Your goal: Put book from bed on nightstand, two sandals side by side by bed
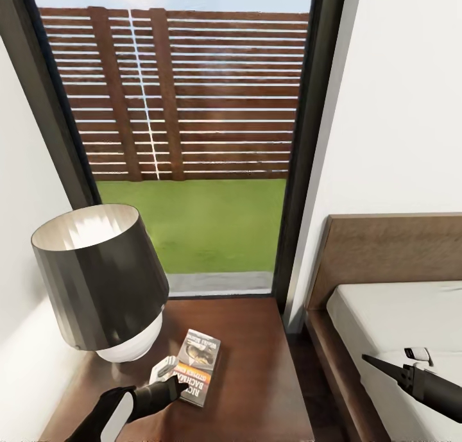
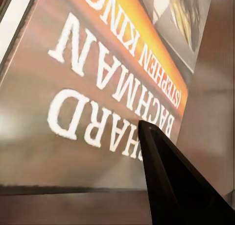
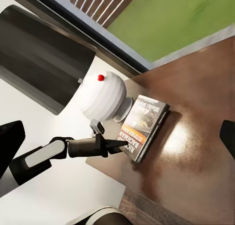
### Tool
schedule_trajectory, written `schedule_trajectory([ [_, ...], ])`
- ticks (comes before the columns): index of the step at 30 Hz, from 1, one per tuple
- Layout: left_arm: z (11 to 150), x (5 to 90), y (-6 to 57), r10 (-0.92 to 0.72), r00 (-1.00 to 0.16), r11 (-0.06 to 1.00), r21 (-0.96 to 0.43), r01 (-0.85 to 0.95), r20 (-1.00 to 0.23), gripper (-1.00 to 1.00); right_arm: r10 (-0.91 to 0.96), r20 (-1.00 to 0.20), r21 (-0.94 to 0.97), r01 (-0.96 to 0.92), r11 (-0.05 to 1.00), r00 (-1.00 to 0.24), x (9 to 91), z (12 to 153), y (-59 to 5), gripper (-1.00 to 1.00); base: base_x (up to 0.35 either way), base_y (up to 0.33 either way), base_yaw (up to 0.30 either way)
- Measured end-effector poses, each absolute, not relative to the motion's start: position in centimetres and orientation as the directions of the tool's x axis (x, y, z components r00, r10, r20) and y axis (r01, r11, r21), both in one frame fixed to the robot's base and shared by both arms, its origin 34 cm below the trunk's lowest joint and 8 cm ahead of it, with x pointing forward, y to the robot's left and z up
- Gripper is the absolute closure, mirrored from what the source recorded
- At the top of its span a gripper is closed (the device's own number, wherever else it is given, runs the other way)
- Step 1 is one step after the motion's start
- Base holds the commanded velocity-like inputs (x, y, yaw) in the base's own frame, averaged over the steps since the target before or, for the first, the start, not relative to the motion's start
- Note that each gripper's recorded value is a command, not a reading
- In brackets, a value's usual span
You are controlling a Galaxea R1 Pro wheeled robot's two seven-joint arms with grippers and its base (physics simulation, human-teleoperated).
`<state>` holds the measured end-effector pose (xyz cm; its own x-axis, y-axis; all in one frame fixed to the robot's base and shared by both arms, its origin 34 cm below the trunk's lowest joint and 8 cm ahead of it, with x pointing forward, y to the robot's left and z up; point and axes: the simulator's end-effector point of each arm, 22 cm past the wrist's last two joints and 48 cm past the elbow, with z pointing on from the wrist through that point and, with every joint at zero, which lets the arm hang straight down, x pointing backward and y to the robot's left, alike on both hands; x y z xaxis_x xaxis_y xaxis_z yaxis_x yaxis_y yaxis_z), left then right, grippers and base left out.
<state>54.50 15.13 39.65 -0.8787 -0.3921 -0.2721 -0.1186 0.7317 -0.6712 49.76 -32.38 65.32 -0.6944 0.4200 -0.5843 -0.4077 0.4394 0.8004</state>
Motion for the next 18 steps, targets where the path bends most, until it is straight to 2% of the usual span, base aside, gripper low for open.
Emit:
schedule_trajectory([
  [18, 38.3, 54.4, 15.5, -0.405, -0.874, 0.735, -0.665, -0.135, -0.27, 1.0, 0.419, -0.585, 0.8, -0.408, 0.44, -0.694, 49.4, 64.0, -32.4, -1.0, 0.0, 0.0, 0.0],
])
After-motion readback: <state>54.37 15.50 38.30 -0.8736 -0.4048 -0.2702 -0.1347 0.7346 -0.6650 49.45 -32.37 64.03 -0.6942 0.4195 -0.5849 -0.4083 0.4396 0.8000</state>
